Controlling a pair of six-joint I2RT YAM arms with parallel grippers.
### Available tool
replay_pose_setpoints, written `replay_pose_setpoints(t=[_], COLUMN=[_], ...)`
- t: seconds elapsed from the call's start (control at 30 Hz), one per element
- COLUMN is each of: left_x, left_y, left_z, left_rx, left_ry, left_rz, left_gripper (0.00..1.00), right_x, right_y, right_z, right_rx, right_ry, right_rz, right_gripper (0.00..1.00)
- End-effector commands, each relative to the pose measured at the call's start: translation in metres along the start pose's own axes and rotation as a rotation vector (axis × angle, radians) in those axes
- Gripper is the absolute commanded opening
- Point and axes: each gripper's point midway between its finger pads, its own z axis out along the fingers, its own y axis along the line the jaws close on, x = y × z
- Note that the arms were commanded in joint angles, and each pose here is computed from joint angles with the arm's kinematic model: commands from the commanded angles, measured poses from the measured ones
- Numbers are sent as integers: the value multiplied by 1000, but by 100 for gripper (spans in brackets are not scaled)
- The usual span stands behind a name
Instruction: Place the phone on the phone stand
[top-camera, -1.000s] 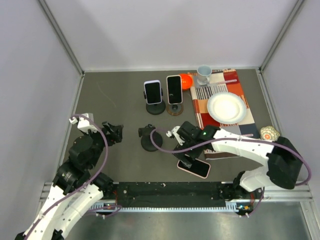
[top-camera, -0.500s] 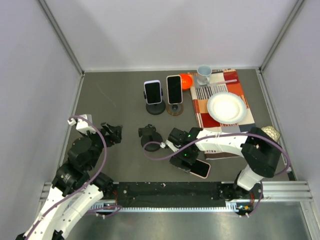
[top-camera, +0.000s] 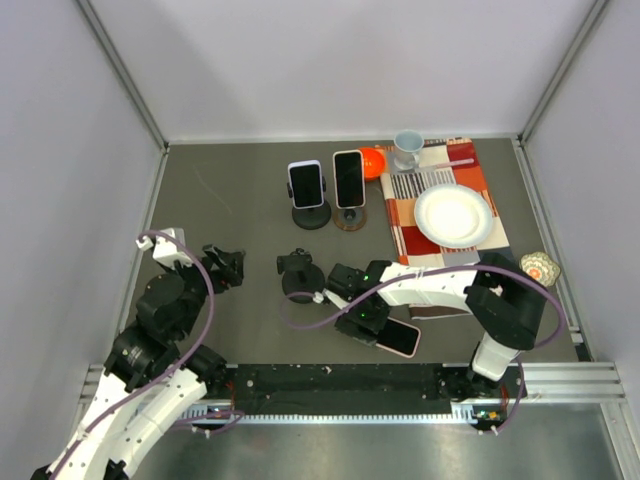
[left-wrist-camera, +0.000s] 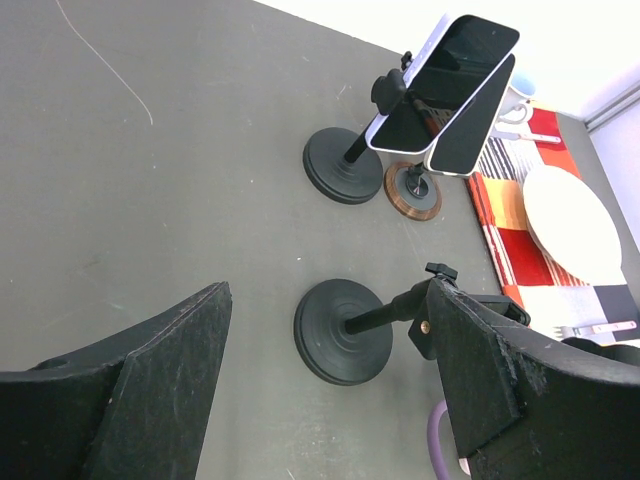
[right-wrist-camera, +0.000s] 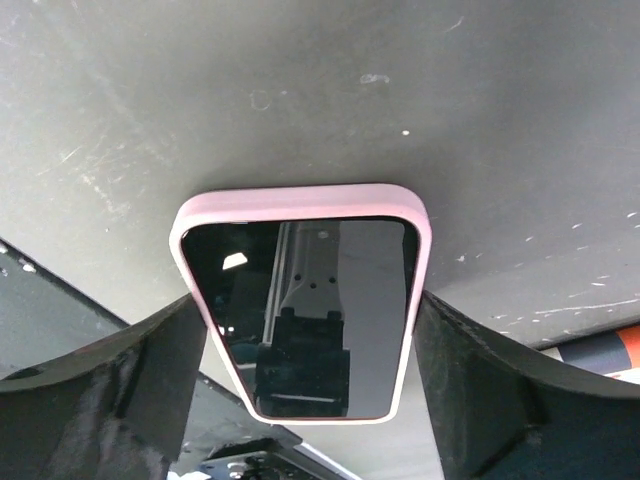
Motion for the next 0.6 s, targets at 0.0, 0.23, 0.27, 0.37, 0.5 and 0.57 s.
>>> replay_pose_setpoints(t=[0.0, 0.23, 0.27, 0.37, 0.5, 0.57], left_x=[-9, -15, -15, -20, -29, -32], left_y=[-7, -11, -10, -12, -16, -20], left_z=[3, 1, 1, -1, -3, -5], left_rx=[10, 15, 13, 16, 25, 38], left_ry=[-16, -21, -21, -32, -43, -47], left_rz=[-19, -33, -34, -41, -51, -58], left_gripper=[84, 83, 83, 83, 83, 83], right_x=[-26, -35, -37, -45, -53, -55], right_y=[3, -13, -19, -33, -48, -57], right_z=[5, -5, -9, -30, -65, -90], right_rx=[8, 105, 136, 213, 288, 328], right_ry=[-78, -188, -210, -323, -498, -622], right_rz=[5, 31, 36, 98, 167, 231], right_gripper=[71, 17, 3, 0, 0, 0])
